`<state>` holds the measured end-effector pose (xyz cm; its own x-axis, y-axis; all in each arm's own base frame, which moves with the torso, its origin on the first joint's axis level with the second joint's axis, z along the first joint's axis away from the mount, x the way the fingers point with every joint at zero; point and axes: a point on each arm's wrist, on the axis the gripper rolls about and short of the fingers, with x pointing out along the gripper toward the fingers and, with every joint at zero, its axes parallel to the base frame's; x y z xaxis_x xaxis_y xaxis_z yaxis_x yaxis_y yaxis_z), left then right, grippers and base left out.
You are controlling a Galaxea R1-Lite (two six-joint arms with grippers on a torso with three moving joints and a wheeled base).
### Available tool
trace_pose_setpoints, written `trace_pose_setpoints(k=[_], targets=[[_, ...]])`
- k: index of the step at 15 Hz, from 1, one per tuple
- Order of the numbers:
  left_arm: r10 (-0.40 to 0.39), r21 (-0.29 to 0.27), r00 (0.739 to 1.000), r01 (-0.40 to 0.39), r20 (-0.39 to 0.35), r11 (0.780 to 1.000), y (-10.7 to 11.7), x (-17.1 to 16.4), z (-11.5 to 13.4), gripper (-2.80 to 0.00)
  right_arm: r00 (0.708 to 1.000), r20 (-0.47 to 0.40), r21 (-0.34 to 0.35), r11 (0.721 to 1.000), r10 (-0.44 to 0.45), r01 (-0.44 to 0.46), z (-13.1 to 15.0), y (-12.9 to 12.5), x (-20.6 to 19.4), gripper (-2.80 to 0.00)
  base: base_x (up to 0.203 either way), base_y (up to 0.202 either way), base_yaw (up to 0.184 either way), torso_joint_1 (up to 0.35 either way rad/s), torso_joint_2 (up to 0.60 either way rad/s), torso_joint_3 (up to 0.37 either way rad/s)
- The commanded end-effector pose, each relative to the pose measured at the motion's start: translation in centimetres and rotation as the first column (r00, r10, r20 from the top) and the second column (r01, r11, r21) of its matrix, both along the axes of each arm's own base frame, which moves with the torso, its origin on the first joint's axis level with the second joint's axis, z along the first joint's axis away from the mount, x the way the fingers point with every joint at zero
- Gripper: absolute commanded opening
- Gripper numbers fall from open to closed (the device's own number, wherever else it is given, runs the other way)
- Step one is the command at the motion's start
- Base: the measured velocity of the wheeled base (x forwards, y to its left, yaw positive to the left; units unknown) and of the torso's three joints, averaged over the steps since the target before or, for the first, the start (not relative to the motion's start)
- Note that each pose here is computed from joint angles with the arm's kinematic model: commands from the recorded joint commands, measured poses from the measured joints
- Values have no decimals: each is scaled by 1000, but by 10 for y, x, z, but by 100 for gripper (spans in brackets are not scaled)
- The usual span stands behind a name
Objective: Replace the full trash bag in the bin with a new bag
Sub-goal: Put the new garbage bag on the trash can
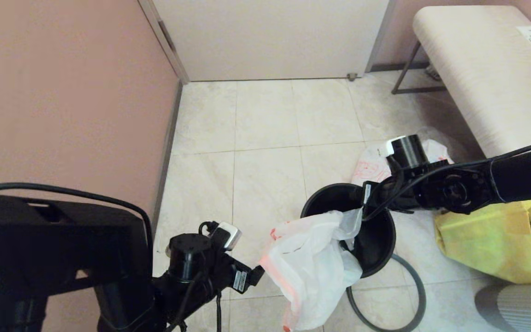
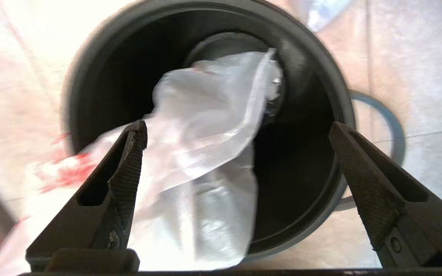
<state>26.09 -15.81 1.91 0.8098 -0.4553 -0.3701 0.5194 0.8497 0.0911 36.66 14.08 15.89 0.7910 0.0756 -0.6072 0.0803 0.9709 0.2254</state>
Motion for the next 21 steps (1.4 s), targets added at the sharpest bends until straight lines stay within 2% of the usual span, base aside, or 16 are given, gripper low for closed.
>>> trace_pose_setpoints(k=[1,2,3,6,8,10,12,16,18,19,21], targets=[[-25,-10,999,25,26,1000,-7,-2,-13,0,1000,29,33,999,-10,9,14,0,-2,0,0,0,0,0,0,0],[-51,-15,998,52,36,999,-14,-6,-10,0,1000,19,55,998,-12,11,16,0,-2,0,0,0,0,0,0,0],[-78,-20,996,79,45,997,-22,-10,-9,-280,1000,14,59,998,-14,13,16,0,-2,0,0,0,0,0,0,0],[-119,-44,989,123,86,991,-39,-9,-1,-280,1000,21,62,998,-12,11,21,-1,-6,0,0,0,0,0,0,0],[-128,-53,987,134,97,990,-43,-10,13,-280,1000,-16,55,998,-5,6,28,-1,-18,0,0,0,0,0,0,0],[-151,-62,984,157,92,986,-51,-13,40,-280,997,-73,71,997,-10,15,36,1,-39,0,0,0,0,0,0,0],[-183,-62,980,188,78,980,-71,-7,68,-280,993,-122,53,999,6,1,32,1,-58,0,0,0,0,0,0,0],[-255,-48,966,257,47,965,-118,2,112,-280,990,-141,17,1000,9,-7,28,-22,-77,0,0,0,0,0,0,0],[-275,-31,961,276,16,961,-135,7,130,-280,993,-111,-3,999,39,-40,17,-29,-80,0,0,0,0,0,0,0],[-282,-21,959,282,-17,959,-143,9,139,-280,996,-61,-8,998,65,-66,9,-31,-81,0,0,0,0,0,0,0],[-285,-11,955,286,-84,958,-152,10,148,-280,986,113,20,992,124,-127,-1,-31,-79,0,0,0,0,0,0,0]])
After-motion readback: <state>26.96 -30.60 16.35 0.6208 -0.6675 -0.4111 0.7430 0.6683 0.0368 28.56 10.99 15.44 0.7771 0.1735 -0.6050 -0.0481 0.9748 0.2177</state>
